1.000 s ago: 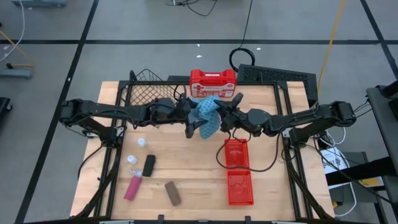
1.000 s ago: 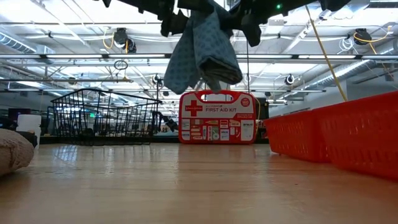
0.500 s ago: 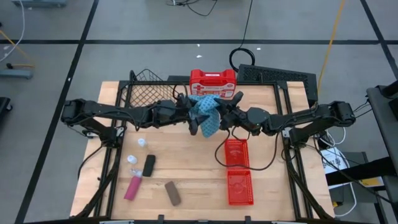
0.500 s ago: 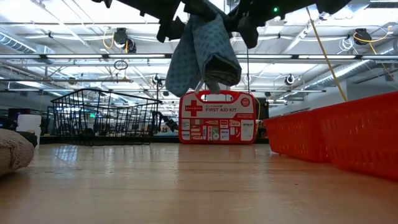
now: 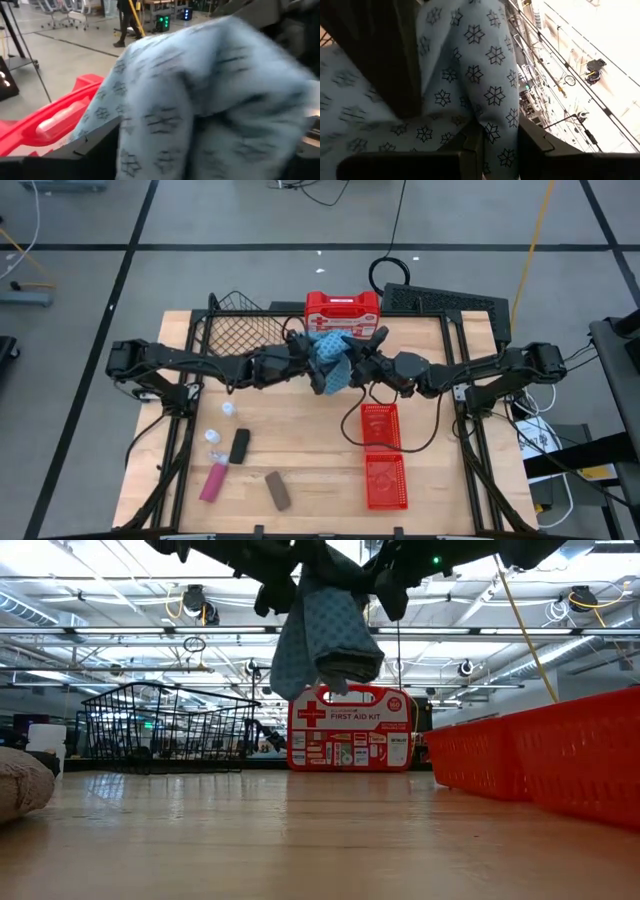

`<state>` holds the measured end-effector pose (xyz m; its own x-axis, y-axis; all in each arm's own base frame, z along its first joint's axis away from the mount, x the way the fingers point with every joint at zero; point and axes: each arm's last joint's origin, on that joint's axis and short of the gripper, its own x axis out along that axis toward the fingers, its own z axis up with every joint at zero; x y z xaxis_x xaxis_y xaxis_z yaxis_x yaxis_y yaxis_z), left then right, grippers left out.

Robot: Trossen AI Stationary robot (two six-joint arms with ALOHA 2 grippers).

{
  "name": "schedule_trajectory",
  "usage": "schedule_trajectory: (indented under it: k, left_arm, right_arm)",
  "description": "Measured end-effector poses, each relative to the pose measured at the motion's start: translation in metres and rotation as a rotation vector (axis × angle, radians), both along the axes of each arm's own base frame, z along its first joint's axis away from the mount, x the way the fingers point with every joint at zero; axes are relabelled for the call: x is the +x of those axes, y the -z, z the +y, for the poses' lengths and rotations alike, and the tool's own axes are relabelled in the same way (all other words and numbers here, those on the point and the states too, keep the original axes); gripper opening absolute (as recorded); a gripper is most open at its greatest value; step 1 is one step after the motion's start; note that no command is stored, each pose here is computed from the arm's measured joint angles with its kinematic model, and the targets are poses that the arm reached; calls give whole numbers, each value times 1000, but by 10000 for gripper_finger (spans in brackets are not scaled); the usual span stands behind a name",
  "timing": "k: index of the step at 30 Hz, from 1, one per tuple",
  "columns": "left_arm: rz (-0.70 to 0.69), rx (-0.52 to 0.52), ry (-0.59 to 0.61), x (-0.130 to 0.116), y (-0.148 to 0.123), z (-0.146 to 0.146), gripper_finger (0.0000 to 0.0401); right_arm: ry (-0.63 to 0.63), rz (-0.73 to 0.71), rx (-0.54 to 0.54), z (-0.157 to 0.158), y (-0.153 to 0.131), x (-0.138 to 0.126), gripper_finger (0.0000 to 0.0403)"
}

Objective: Pick & Place Medicine items
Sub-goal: Put the blue patient gown into the black wire basket

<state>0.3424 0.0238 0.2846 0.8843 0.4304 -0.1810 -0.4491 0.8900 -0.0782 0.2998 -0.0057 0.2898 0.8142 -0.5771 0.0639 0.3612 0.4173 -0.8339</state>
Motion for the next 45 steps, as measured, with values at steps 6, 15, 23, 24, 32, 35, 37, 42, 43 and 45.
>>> schedule_trajectory:
  k: [6,15,23,24,32,35,37,42,43,45]
  left_arm:
    - [29,66,-1,-3,-4,4,222]
    - [123,191,-11,-30,-26,8,82]
    - [91,139,-132,-85,-45,31,82]
    - [66,128,-143,-92,-43,34,82]
    - [-207,89,-244,-171,-19,41,82]
    - [-331,60,-276,-195,-7,39,82]
    - [-399,9,-302,-207,7,39,82]
    - [-563,-196,-354,-219,50,41,82]
    - [-575,-223,-380,-220,59,42,82]
    - [-595,-260,-433,-223,76,43,82]
  right_arm:
    - [-11,-4,11,10,0,0,62]
    - [-8,-169,255,18,-5,-6,110]
    - [-241,-131,643,6,-16,-39,204]
    - [-257,-141,684,1,-20,-45,206]
    - [-184,-185,730,-20,-43,-93,195]
    - [-159,-199,720,-25,-48,-105,189]
    - [-146,-217,718,-28,-50,-110,186]
    - [-119,-239,713,-34,-48,-114,181]
    - [-116,-240,711,-35,-46,-113,180]
    - [-113,-255,707,-36,-40,-112,180]
